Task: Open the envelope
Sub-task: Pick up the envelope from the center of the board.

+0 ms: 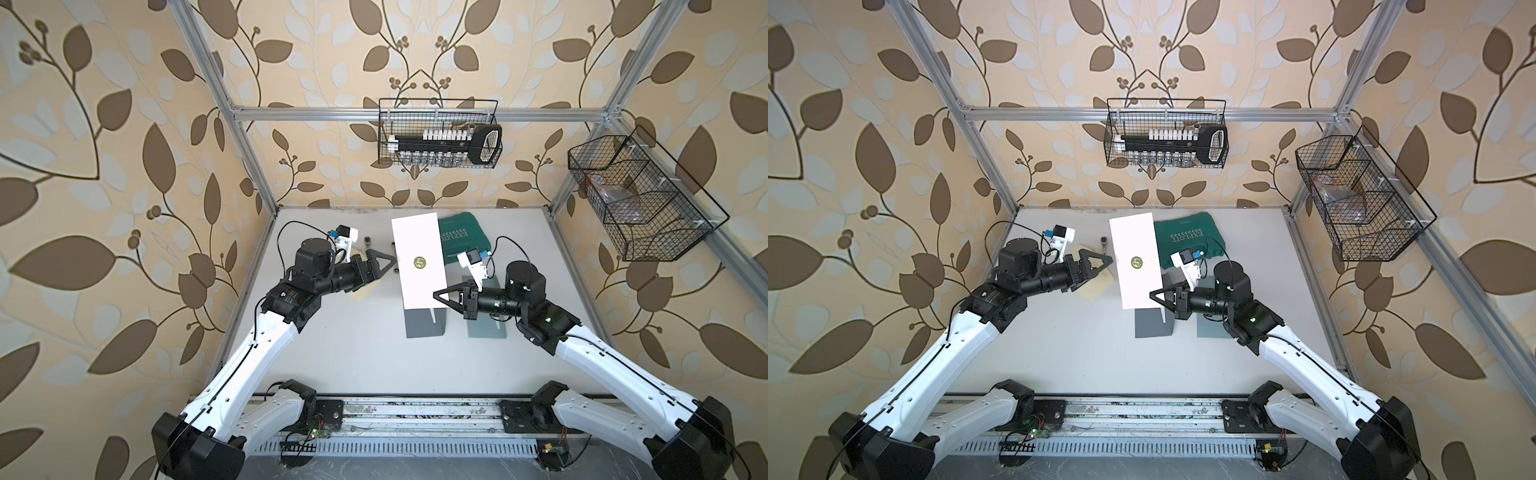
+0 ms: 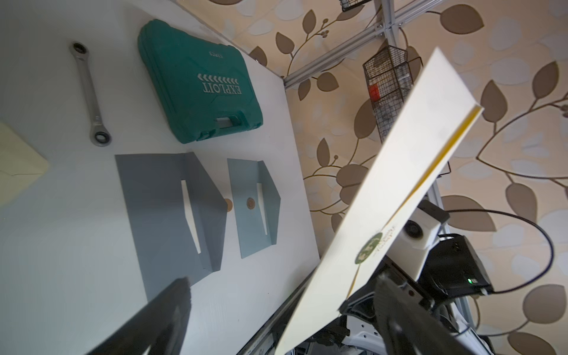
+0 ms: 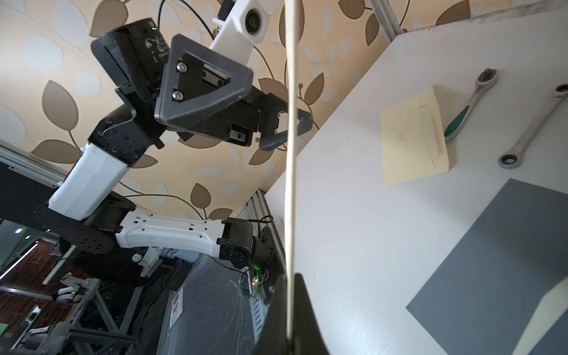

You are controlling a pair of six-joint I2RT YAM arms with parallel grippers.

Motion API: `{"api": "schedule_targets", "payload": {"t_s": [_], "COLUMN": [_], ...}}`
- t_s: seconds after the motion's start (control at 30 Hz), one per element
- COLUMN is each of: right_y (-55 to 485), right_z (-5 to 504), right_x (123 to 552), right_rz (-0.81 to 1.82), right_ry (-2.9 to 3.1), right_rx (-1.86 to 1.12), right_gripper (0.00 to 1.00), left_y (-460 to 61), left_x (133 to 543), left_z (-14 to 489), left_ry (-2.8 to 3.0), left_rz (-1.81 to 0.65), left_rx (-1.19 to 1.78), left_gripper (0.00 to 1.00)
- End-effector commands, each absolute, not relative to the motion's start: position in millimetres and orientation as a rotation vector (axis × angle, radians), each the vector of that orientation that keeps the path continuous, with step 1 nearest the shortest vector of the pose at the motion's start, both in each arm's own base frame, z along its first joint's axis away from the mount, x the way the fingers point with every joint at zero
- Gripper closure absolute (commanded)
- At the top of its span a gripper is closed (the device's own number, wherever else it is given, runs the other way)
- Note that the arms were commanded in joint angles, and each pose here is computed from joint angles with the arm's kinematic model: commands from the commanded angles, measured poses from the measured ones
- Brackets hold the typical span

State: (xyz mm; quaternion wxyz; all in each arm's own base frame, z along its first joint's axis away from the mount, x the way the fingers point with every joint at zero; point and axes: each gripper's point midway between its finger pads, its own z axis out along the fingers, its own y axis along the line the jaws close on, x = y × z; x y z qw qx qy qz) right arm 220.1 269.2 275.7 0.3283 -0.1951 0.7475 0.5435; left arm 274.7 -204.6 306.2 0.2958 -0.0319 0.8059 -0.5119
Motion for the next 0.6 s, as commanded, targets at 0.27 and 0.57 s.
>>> {"api": "schedule_targets", "payload": {"t_s": [0.27,0.57], "right_y": [283.4,292.2], "right_z": [298.9,288.2], "right_x": [209.4,209.9], "right_rz": [1.576,1.593], "right_ry": [1.871,1.921], "right_rx": [-0.608,-0.613], "right_gripper": [1.00,1.00], "left_y": [-224.6,-221.1], "left_x": [264.7,265.3], "left_z": [339.7,329.3], "left_ry": [2.021,2.031], "left_rz": [-1.534,-1.500], "left_rx": [0.071,0.022], "left_gripper": [0.22,0.29]}}
